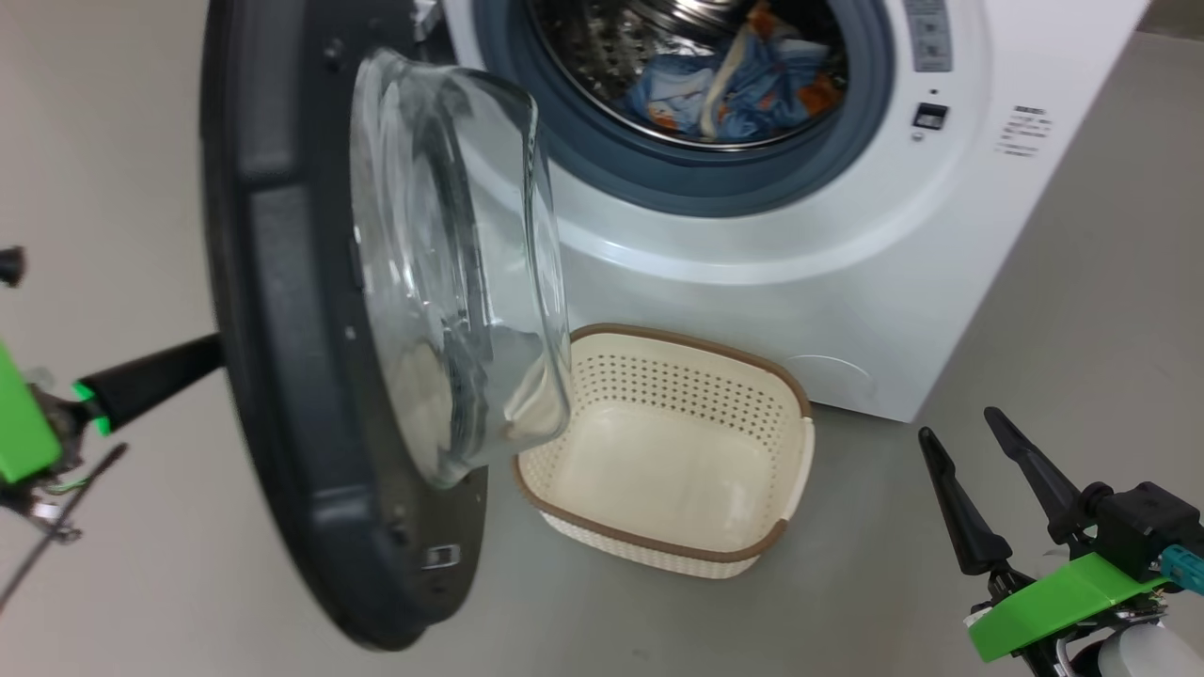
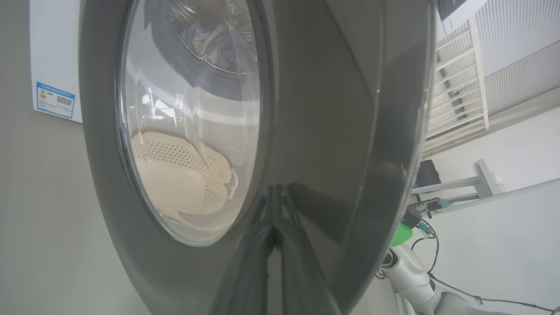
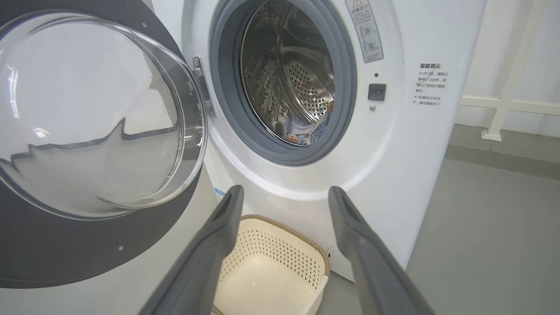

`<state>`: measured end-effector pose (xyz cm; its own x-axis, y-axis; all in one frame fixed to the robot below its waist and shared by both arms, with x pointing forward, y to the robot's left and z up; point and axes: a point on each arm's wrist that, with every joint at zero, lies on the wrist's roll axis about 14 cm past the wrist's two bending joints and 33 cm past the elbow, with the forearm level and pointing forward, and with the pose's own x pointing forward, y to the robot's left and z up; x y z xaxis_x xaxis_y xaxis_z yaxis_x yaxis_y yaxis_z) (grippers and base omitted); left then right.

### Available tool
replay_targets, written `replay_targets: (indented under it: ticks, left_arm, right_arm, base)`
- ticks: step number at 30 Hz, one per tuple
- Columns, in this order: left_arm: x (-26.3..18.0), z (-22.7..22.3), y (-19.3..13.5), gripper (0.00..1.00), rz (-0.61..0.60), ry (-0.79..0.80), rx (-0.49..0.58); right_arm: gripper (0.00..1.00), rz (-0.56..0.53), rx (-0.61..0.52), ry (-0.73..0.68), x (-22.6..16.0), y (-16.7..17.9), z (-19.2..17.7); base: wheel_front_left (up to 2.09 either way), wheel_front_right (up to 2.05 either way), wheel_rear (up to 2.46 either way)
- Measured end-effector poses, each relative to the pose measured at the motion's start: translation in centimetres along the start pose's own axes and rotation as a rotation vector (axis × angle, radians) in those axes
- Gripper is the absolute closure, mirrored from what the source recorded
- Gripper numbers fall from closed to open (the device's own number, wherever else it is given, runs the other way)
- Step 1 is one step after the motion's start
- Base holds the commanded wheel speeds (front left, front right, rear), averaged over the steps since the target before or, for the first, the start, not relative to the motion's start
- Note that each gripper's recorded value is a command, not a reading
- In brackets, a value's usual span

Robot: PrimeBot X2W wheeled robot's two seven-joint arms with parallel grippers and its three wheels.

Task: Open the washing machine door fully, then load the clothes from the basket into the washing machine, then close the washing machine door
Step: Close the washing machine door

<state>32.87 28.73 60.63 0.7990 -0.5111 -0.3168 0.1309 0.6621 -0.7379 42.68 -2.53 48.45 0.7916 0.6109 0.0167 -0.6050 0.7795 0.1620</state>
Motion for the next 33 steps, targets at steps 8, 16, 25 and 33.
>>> replay_targets:
  ticks: [8, 16, 25, 33]
  left_arm:
    - [5.3, -1.9, -3.6, 1.00, -0.125, 0.101, 0.063]
    - [9.3, -2.9, -5.7, 1.00, -0.190, 0.156, 0.105]
    - [10.8, -2.9, -6.5, 1.00, -0.216, 0.155, 0.115]
    - [8.6, -1.6, -4.3, 0.72, -0.155, 0.029, 0.065]
  right_arm:
    - [0.00, -0.085, 0.005, -0.021, -1.8, -2.1, 0.6]
    - [0.00, -0.180, 0.006, -0.040, -4.1, -4.3, 1.2]
    - [0.00, -0.245, 0.009, -0.035, -6.2, -5.6, 1.1]
    - [0.00, -0.202, 0.013, -0.034, -5.1, -4.4, 1.0]
  base:
    - [0.00, 0.00, 0.00]
    - [0.00, 0.00, 0.00]
    - [0.00, 0.00, 0.00]
    - [0.00, 0.00, 0.00]
